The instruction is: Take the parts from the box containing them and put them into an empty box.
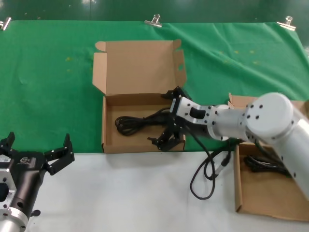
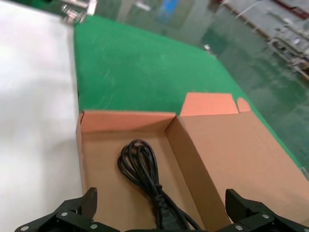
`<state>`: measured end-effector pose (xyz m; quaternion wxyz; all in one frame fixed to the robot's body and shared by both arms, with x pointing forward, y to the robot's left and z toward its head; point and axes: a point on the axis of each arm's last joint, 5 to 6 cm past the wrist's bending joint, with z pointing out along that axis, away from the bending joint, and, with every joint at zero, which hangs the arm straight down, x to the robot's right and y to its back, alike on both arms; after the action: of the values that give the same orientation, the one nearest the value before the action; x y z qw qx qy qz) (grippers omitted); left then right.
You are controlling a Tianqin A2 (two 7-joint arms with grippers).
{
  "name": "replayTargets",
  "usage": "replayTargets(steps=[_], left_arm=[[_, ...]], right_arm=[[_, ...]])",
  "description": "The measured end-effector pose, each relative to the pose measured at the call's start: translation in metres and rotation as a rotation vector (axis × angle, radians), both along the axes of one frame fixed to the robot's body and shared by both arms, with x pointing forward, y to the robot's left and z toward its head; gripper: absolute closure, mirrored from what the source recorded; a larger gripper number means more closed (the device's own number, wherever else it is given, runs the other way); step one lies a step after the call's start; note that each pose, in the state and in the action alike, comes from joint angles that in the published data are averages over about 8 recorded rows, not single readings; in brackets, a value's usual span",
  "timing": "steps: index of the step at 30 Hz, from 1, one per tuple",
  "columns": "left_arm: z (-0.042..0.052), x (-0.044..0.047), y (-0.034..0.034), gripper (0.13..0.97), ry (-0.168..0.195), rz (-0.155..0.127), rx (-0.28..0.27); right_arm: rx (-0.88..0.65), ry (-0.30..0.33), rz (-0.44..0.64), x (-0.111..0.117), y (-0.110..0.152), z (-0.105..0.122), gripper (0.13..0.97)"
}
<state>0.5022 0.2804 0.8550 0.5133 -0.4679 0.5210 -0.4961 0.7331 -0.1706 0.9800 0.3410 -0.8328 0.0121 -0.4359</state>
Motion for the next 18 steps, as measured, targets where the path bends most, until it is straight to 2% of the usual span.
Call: replayTargets(steps=[9,18], left_arm=[[0.0000,0.0000,0.0000,0.132,0.000,0.000,0.000],[0.0000,0.0000,0.0000,0.132,0.000,0.000,0.000]], right_arm=[[0.184,-0.009,-0.060,-0.024,-0.004,-0.033,0.136],[0.358,-0.017,-0.147,-0.052,-0.014,-0.062,0.132]])
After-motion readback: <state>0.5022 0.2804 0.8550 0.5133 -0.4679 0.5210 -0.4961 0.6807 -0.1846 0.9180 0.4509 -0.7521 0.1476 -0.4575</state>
